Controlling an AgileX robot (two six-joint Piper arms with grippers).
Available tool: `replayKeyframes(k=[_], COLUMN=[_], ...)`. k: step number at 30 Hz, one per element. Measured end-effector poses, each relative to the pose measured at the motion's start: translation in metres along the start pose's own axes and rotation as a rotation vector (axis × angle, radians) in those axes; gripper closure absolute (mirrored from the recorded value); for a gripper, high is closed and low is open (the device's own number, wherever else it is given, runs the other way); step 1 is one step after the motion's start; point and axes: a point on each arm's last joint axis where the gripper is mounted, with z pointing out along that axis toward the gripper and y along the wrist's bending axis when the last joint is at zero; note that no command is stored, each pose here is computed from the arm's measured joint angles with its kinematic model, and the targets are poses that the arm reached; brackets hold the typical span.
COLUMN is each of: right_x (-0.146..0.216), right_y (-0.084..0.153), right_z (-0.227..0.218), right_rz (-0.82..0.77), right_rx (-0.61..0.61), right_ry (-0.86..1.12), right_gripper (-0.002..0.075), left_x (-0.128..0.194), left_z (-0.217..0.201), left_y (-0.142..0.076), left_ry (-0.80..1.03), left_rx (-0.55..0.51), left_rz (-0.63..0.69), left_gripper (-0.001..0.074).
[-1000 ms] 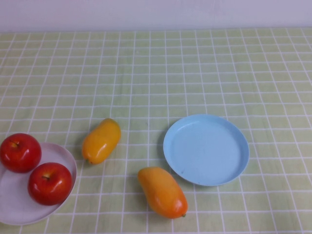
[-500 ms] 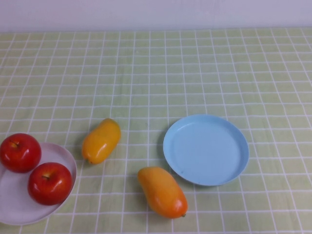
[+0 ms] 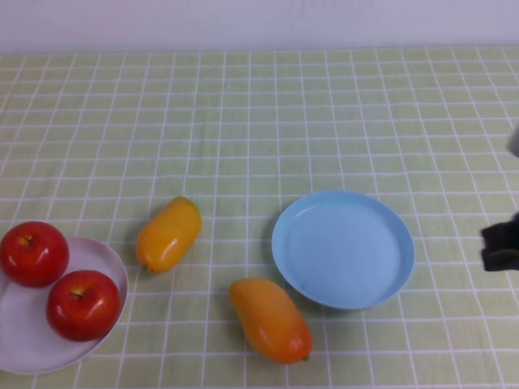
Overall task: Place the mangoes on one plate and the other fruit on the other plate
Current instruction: Put another type of fruit in the right plate
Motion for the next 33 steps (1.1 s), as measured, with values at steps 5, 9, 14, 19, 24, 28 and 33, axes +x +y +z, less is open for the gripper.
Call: replayKeyframes(k=[5, 9, 14, 19, 24, 28, 33], right_x=[-0.032, -0.043, -0.045, -0.043, -0.043, -0.043, -0.04], right_y=[0.054, 0.107, 0.158, 0.193, 0.2, 0.196, 0.194], right_z=[0.035, 0.071, 0.101, 0.114, 0.133, 0.154, 0.176], right_rz=[-0.164, -0.298, -0.434, -0.524, -0.536, -0.518, -0.512], right_rx=[-0.022, -0.063, -0.086, -0.104, -0.062, 0.001, 0.029], right_ry=[0.1, 0.183, 0.245, 0.268, 0.32, 0.361, 0.399], right_gripper=[0.0744, 0.0741, 0.0637, 0.0284, 0.007, 0.0041, 0.0036], left_x=[0.0, 0.0, 0.0, 0.0, 0.0, 0.0, 0.0], left_z=[0.0, 0.0, 0.0, 0.0, 0.0, 0.0, 0.0], left_y=[0.0, 0.0, 0.0, 0.0, 0.0, 0.0, 0.0], left_ry=[0.0, 0.0, 0.0, 0.0, 0.0, 0.0, 0.0], left_rx=[0.0, 0.0, 0.0, 0.0, 0.0, 0.0, 0.0], left_rz=[0.0, 0.0, 0.0, 0.0, 0.0, 0.0, 0.0], left_gripper=[0.0735, 0.0735, 0.0735, 0.0735, 0.0735, 0.0735, 0.0735])
